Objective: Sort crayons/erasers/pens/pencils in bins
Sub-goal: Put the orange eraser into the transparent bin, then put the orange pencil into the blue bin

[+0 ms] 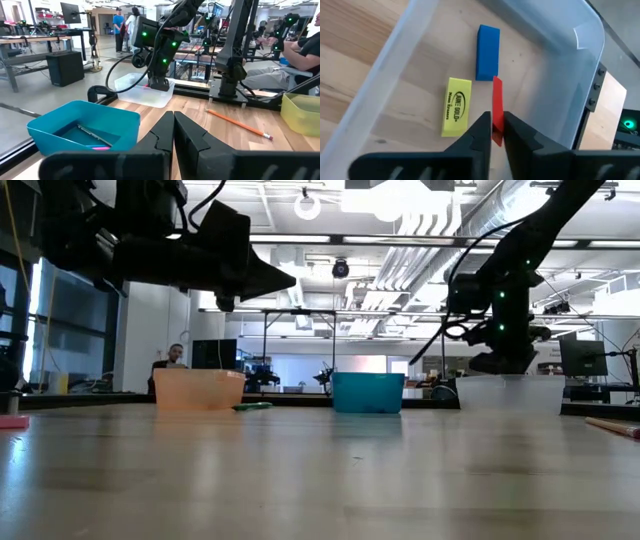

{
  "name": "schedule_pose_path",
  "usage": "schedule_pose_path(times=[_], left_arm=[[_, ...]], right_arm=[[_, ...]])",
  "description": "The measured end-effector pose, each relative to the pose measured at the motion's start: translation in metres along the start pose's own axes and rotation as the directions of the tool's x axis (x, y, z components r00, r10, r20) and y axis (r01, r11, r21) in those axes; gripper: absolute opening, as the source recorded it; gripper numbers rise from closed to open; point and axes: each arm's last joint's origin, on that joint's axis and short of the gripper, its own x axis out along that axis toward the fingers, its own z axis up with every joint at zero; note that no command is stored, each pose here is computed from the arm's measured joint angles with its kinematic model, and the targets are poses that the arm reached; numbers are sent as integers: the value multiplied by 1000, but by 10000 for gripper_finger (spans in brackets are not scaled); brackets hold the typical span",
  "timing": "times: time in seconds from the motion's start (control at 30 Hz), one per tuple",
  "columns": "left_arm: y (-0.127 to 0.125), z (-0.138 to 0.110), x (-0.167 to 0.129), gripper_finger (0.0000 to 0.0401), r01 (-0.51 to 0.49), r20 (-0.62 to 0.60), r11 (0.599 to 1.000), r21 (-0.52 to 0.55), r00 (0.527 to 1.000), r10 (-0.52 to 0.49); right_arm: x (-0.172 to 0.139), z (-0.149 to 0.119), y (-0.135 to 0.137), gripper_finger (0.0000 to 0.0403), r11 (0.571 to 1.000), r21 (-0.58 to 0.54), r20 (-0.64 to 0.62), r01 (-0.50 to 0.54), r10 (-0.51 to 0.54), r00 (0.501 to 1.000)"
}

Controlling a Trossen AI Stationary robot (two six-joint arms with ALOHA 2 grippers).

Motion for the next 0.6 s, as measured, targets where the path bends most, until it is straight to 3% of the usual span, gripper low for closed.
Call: schedule_pose_path(times=[0.2, 0.33, 0.47, 0.6], left_arm=[[0, 0, 0, 0, 0, 0, 1000, 0, 1000, 0], [0, 0, 0, 0, -3, 0, 1000, 0, 1000, 3], [0, 0, 0, 0, -3, 0, 1000, 0, 1000, 3], [0, 0, 0, 0, -3, 0, 1000, 0, 1000, 3]], right_arm=[[-11, 7, -5, 123, 999, 51, -32, 5, -3, 999], [-32, 14, -7, 148, 1000, 23, -35, 4, -3, 999], [-61, 15, -1, 122, 1000, 12, 21, -27, 27, 999], [-81, 2, 13, 59, 989, 85, 112, -124, 114, 987]])
